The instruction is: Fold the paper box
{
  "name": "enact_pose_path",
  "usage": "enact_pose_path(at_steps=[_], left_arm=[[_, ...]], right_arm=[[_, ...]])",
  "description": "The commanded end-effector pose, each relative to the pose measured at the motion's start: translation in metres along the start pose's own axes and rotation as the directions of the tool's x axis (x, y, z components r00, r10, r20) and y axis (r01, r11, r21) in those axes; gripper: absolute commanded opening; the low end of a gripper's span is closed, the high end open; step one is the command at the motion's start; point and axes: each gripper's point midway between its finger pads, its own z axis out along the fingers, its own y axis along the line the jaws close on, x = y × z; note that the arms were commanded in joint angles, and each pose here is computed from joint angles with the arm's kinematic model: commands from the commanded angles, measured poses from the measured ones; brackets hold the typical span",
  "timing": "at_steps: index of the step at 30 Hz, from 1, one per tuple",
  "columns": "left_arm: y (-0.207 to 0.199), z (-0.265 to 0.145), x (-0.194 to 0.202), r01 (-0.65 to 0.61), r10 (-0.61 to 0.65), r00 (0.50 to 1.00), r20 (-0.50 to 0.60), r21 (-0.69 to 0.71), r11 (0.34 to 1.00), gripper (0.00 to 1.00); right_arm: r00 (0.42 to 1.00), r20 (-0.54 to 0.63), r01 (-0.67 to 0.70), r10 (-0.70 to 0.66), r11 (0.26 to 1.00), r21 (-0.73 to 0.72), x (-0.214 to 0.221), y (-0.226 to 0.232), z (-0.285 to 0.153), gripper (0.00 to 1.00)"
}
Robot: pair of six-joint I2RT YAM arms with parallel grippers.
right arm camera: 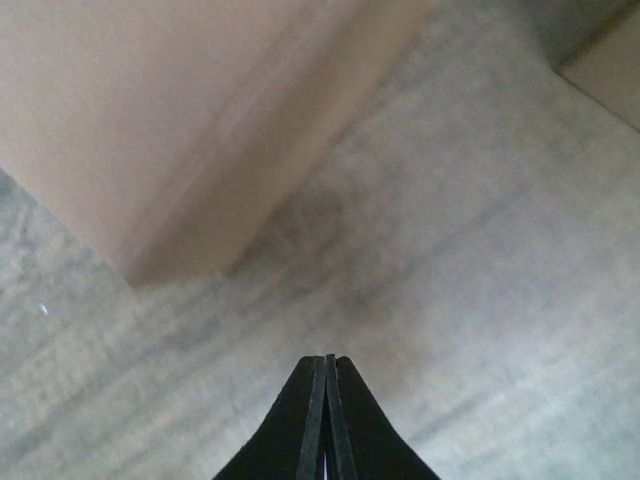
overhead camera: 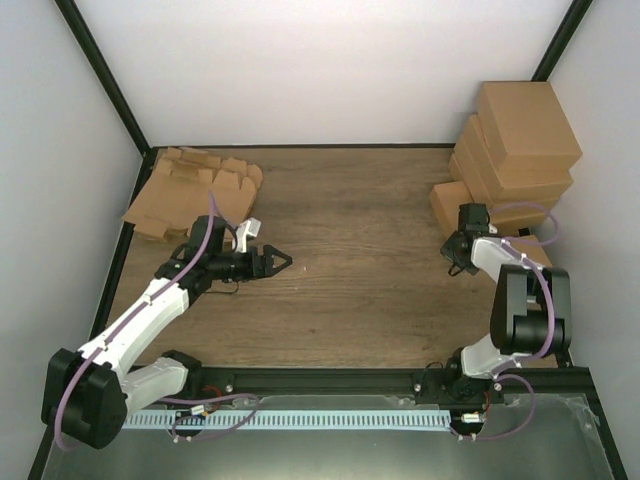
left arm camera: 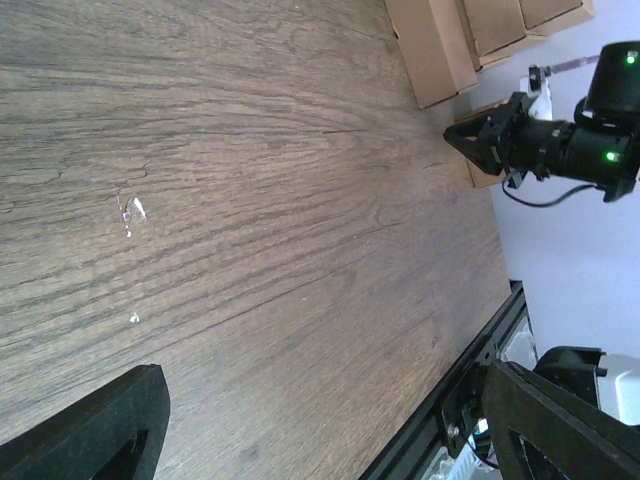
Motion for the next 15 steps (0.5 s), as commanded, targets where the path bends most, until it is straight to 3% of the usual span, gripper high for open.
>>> enact_pose_path(at_steps=[1, 15], left_arm=[[-0.003, -0.003, -0.001, -0.019, 0.019, 1.000, 0.012, 0.002, 1.000, 0.89], [-0.002, -0.002, -0.004, -0.010, 0.010, 1.000, 0.020, -0.006, 1.000, 0.89]], right_arm=[[0.995, 0.101, -0.028, 0.028, 1.000, -0.003, -0.046, 0.019, 0.005, 0.01], [0.998, 0.069, -0.014, 0.015, 1.000, -0.022, -0.064, 0.042, 0.024, 0.01]])
